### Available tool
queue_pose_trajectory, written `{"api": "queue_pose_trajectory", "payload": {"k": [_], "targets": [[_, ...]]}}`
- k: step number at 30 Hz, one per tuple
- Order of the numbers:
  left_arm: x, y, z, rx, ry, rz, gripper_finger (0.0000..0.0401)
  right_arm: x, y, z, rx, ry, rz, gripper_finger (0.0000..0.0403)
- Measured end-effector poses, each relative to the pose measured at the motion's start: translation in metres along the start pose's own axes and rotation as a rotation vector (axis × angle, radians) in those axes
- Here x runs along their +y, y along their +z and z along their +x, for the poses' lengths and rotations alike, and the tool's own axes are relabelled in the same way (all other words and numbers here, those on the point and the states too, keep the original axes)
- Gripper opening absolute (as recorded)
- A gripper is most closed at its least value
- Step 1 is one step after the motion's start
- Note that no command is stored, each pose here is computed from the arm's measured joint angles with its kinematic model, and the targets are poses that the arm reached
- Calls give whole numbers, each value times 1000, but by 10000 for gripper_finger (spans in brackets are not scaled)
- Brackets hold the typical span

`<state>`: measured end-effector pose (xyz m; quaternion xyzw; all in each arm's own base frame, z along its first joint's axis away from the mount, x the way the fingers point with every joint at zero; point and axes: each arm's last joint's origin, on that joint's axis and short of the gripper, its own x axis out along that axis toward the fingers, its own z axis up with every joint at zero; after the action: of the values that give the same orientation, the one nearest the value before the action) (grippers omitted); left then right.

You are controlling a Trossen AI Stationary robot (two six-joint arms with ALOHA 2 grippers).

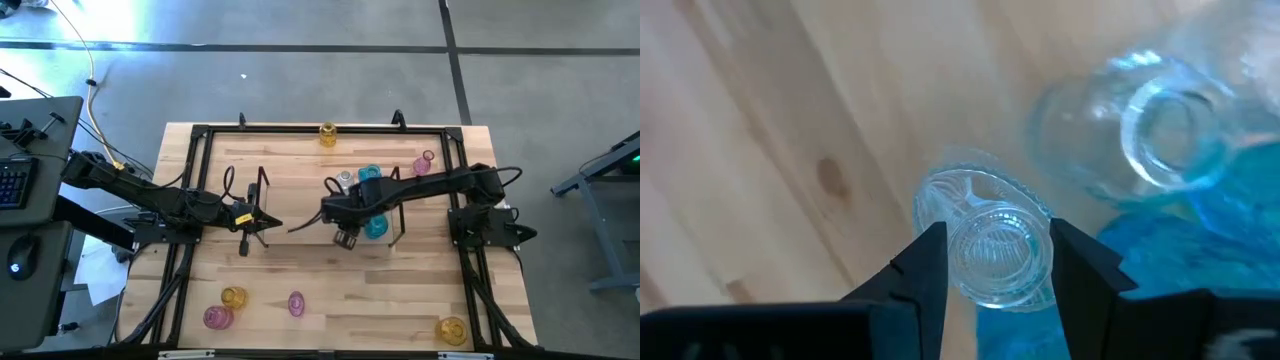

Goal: Sort vases onto shelf
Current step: Put the transparent vase aligned with the other transparent vases on the shelf

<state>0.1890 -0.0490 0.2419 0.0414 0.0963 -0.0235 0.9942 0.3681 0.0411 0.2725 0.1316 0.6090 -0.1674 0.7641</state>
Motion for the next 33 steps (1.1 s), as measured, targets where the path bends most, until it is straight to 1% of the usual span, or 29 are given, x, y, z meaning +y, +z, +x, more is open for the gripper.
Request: {"api": "queue_pose_trajectory", "payload": {"k": [12, 16, 26, 33], "targets": [[0, 0, 0, 0, 0, -14, 1, -4, 0, 0, 32, 2, 182, 119], [0, 0, 0, 0, 0, -19, 1, -4, 0, 0, 33, 1, 222, 119], [0, -1, 0, 10, 0, -24, 1, 0, 3, 15, 47, -11, 263, 119], [0, -2, 0, 23, -1, -41, 1, 0, 4, 16, 51, -14, 255, 123]]}}
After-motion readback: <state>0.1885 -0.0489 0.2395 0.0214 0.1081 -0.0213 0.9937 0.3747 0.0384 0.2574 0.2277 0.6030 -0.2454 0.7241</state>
